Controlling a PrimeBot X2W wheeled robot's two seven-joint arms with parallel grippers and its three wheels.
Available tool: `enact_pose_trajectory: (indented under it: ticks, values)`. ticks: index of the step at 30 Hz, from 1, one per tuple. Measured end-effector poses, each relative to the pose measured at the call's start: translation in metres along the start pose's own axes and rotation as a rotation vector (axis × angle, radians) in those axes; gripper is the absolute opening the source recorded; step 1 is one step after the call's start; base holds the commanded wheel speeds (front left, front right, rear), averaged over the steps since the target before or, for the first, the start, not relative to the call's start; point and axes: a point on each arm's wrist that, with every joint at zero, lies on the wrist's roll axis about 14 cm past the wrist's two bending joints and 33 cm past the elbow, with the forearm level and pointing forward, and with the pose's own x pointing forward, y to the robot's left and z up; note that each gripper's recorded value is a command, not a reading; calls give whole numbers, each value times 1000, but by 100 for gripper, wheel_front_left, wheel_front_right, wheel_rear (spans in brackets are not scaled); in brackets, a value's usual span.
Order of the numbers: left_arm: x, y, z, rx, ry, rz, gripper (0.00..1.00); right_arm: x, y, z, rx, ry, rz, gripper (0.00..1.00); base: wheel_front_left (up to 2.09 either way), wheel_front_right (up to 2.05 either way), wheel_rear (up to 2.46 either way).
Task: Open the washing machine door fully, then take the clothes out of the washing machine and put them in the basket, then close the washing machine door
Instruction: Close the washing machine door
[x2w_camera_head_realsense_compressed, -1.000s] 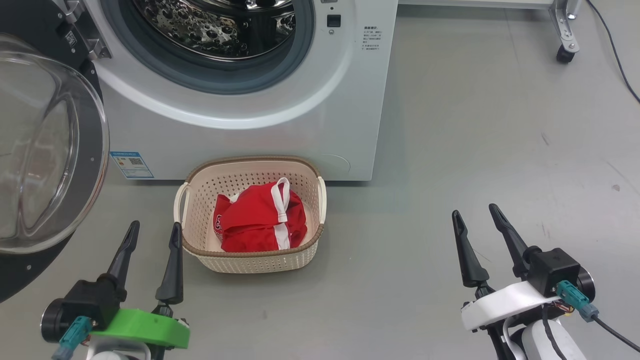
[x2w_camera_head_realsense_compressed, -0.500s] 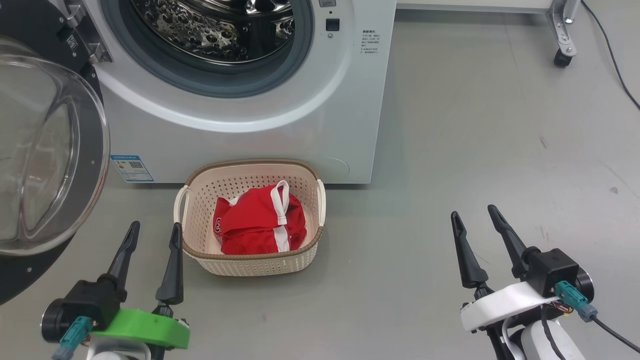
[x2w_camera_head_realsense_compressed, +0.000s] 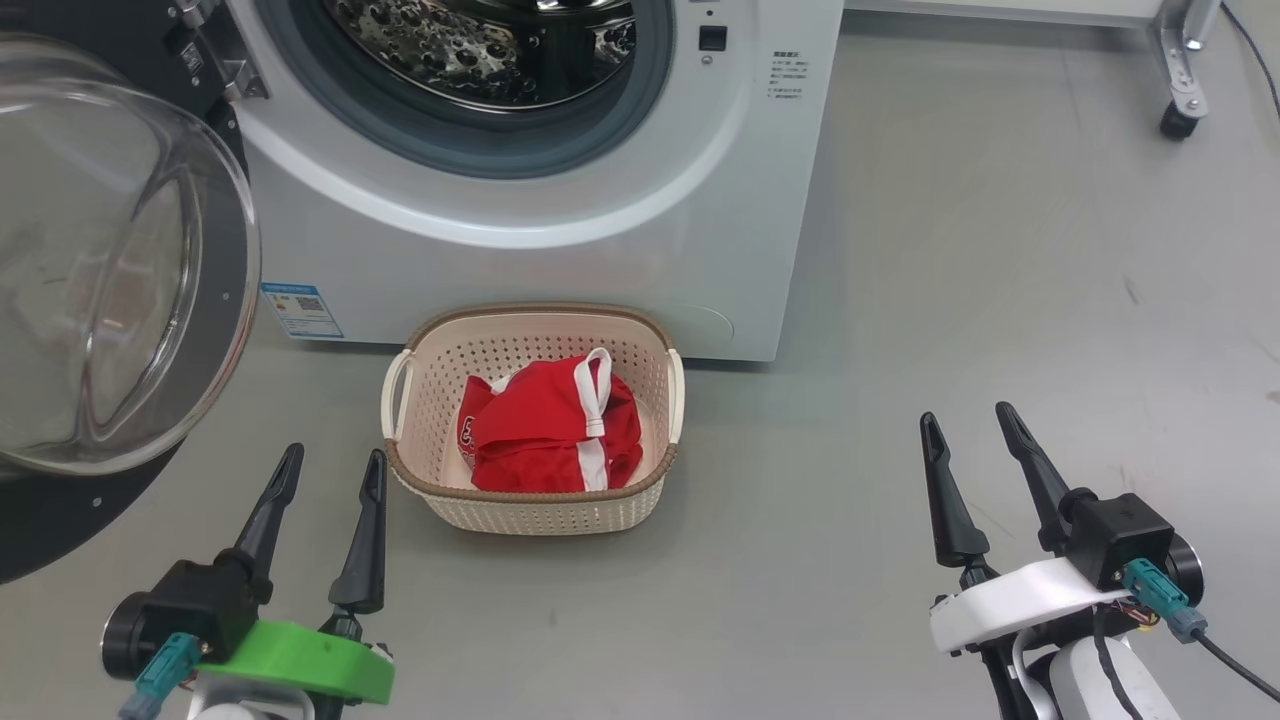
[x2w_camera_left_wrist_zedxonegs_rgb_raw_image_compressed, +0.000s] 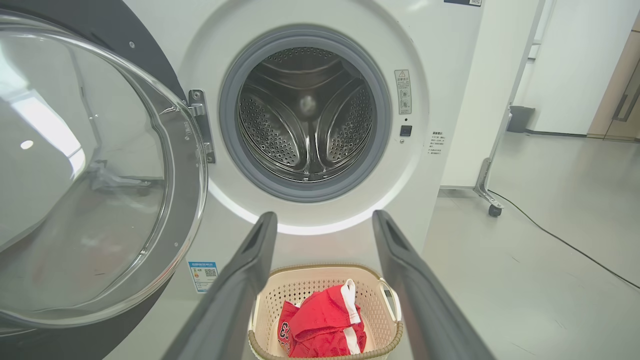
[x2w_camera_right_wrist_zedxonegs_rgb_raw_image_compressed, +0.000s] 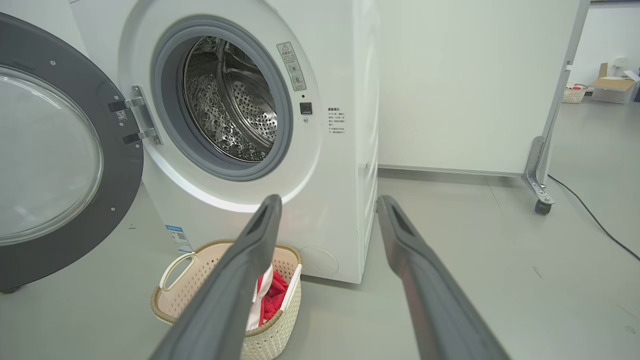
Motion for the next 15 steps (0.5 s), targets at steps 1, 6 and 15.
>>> enact_pose_trajectory:
  ticks: [1,6,15]
  values:
    - [-1,2,0,1,-1,8,100,2,2,-1,2,3,8,100,0,0,0]
    - [-10,15,4,8,-8,53,100,10,17,-6,10,15,56,100,0,0,0]
    - [-34,45,14,26,-28,160,100,24,57,-18,31,45,184,100,0,0,0]
